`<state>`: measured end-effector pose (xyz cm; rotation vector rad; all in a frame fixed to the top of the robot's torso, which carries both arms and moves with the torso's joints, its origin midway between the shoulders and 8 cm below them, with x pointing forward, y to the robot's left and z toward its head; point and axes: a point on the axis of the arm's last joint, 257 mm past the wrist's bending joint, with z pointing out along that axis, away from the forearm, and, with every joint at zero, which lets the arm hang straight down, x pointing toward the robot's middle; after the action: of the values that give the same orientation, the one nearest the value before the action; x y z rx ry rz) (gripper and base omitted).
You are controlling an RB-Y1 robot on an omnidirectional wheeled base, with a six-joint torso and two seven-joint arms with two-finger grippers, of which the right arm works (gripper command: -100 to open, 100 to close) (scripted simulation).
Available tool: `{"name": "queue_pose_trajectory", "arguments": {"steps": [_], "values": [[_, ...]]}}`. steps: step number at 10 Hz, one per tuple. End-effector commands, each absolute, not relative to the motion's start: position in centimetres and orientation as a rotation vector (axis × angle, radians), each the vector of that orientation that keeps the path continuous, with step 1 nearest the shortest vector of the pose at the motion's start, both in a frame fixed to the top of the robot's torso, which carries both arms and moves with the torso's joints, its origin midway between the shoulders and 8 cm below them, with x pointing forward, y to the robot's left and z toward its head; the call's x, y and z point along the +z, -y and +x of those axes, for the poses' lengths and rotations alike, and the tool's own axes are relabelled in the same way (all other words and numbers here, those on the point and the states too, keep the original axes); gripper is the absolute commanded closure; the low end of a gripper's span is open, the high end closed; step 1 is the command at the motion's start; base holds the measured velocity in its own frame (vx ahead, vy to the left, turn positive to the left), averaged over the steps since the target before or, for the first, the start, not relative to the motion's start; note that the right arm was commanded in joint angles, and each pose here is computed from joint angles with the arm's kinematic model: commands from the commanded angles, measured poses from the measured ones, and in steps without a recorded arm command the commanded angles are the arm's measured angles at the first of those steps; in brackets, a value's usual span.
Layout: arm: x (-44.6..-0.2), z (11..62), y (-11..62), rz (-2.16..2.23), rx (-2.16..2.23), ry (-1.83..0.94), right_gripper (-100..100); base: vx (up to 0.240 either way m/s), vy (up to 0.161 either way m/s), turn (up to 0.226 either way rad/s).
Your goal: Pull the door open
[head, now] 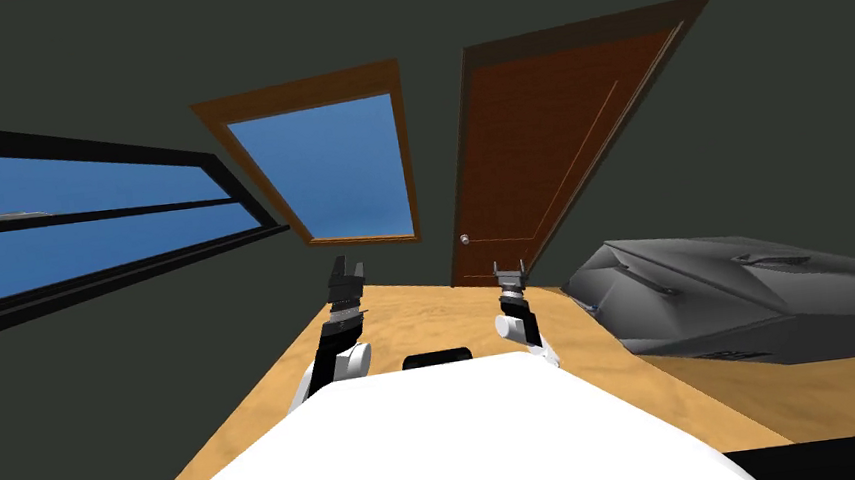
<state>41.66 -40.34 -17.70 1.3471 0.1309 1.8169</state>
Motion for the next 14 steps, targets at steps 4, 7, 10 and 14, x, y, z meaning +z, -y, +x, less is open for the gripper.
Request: {"name": "queue_pose_trajectory", "arguments": {"steps": [4, 7, 10, 14], "values": [[-20.6, 41.8, 42.1, 1.423, 1.831, -0.039, -100, 0.04, -0.057, 0.147], [-22.8, 41.6, 43.5, 1.479, 1.837, 0.041, -100, 0.06, -0.081, 0.223], [-25.1, 41.3, 44.8, 1.532, 1.837, 0.124, -100, 0.059, -0.094, 0.213], [-27.9, 40.7, 46.3, 1.59, 1.831, 0.235, -100, 0.047, -0.084, 0.201]]}}
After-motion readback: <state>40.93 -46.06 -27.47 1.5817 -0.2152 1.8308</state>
